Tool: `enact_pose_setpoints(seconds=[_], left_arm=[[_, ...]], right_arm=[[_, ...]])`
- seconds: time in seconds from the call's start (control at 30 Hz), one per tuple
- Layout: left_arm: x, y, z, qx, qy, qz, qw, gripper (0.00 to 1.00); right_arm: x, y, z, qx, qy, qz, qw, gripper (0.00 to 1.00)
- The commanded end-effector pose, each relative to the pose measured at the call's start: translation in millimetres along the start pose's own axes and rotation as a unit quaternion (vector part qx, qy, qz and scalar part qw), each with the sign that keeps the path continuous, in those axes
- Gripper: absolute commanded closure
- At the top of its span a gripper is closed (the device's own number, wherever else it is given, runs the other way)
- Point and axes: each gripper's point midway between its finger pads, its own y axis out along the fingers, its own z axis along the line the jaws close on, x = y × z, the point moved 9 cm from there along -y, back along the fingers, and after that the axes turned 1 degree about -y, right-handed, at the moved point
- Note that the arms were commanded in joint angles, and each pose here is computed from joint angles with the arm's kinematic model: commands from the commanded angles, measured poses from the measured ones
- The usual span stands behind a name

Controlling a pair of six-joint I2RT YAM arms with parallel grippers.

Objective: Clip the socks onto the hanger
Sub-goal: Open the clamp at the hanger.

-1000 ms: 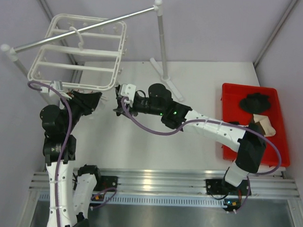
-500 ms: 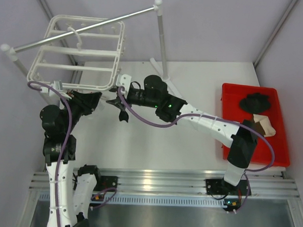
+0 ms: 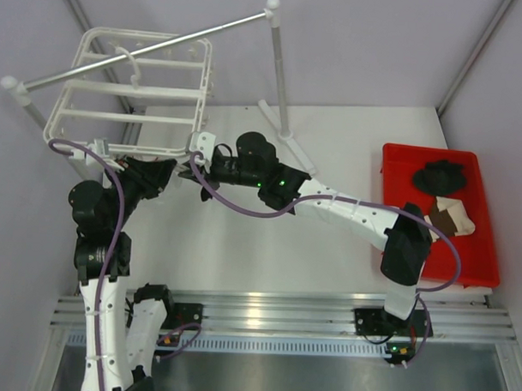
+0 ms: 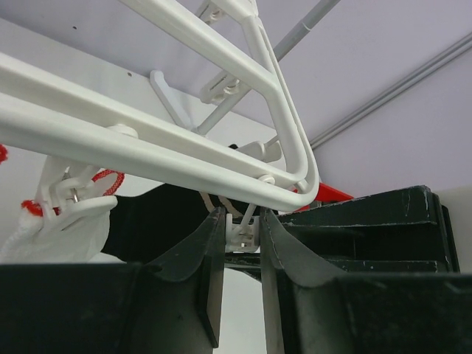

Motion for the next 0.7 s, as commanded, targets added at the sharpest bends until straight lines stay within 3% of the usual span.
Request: enact_pose_setpoints(seconds=[0.0,0.17,0.33,0.47,0.67], left_arm=[[-1.7,-1.3,-3.5,-0.015,0.006,0.018,1.000,0.90],[0.1,-1.8,-4.9,-0.015,0.010,0.016,1.000,0.68],[2.3,-1.2,-6.3,-0.016,0.015,0.016,1.000,0.57],[2.7,-0.8,-5.8,-0.014,0.018,0.016,1.000,0.58],[4.6,-1.8,-4.6,0.001,0.019,0.005,1.000,0.69]], right_arm=[[39.1,1.5,-9.9,-0.025,-0.018,-0.062,0.998,1.00],[37.6,-1.0,-7.3,-0.020,-0.018,-0.059,0.998,1.00],[35.9,-2.1,-5.7,-0.015,-0.020,-0.056,0.998,1.00],[37.4,-2.5,-6.1,-0.015,-0.021,-0.058,0.998,1.00],[35.6,-4.0,-4.7,-0.011,-0.024,-0.054,0.998,1.00]])
